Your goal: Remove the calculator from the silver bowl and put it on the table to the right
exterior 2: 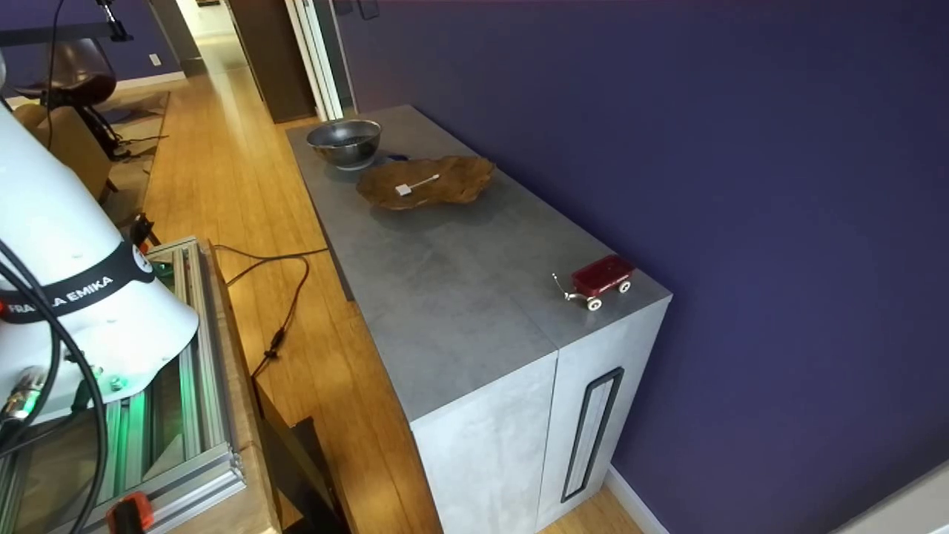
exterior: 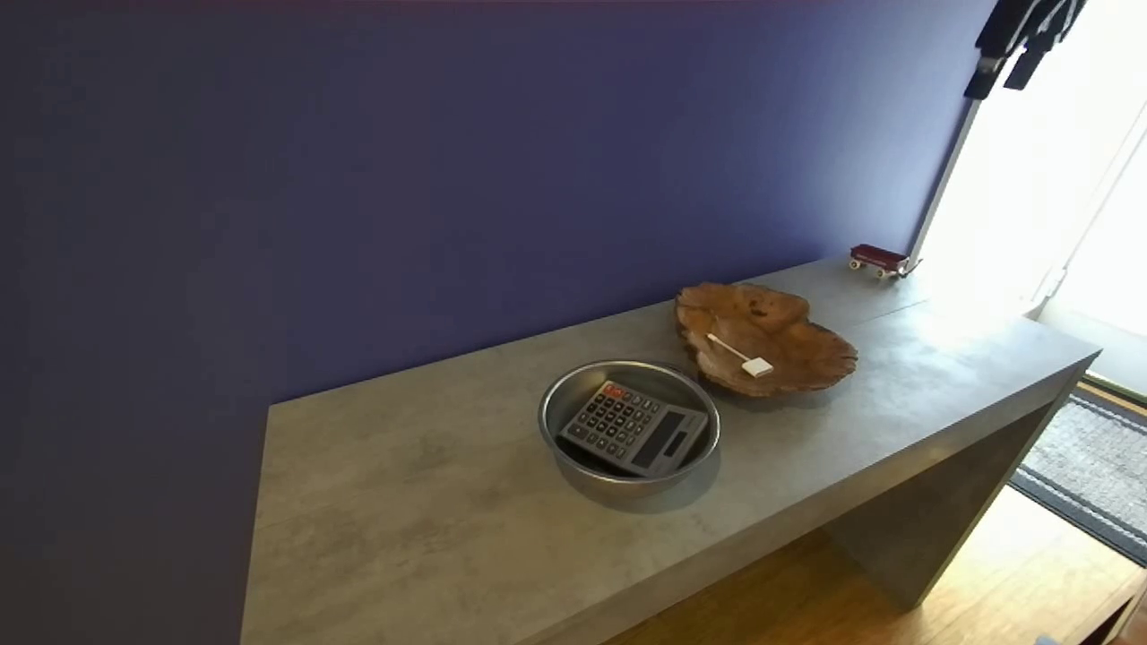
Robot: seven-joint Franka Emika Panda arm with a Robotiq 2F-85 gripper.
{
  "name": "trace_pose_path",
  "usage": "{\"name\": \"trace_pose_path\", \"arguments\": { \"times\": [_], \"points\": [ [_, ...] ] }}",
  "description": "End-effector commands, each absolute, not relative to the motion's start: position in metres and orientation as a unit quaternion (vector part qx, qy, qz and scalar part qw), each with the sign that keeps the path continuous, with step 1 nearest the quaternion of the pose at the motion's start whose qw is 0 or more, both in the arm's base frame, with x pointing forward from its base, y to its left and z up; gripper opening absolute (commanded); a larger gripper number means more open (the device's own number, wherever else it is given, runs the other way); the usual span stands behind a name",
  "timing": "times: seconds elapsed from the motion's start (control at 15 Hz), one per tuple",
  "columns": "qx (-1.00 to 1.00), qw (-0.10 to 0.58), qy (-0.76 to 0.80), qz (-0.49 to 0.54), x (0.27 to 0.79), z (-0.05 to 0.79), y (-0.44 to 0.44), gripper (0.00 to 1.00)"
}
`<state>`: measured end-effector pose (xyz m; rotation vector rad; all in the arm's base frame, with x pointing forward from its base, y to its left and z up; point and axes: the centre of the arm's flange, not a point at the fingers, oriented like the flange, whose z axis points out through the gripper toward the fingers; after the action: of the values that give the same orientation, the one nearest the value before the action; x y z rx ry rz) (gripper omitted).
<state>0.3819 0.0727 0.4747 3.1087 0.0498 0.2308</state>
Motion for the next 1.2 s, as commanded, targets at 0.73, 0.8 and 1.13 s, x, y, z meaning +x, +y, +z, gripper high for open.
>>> {"name": "trace_pose_path", "arguments": {
  "times": [0.73, 0.8, 1.13],
  "points": [
    [0.984, 0.026, 0.169, -0.046, 0.300, 0.373, 0.283, 1.00],
    [0.987, 0.022, 0.149, -0.059, 0.304, 0.356, 0.301, 1.00],
    [0.994, -0.032, 0.073, -0.074, 0.310, 0.314, 0.363, 1.00]
  ]
}}
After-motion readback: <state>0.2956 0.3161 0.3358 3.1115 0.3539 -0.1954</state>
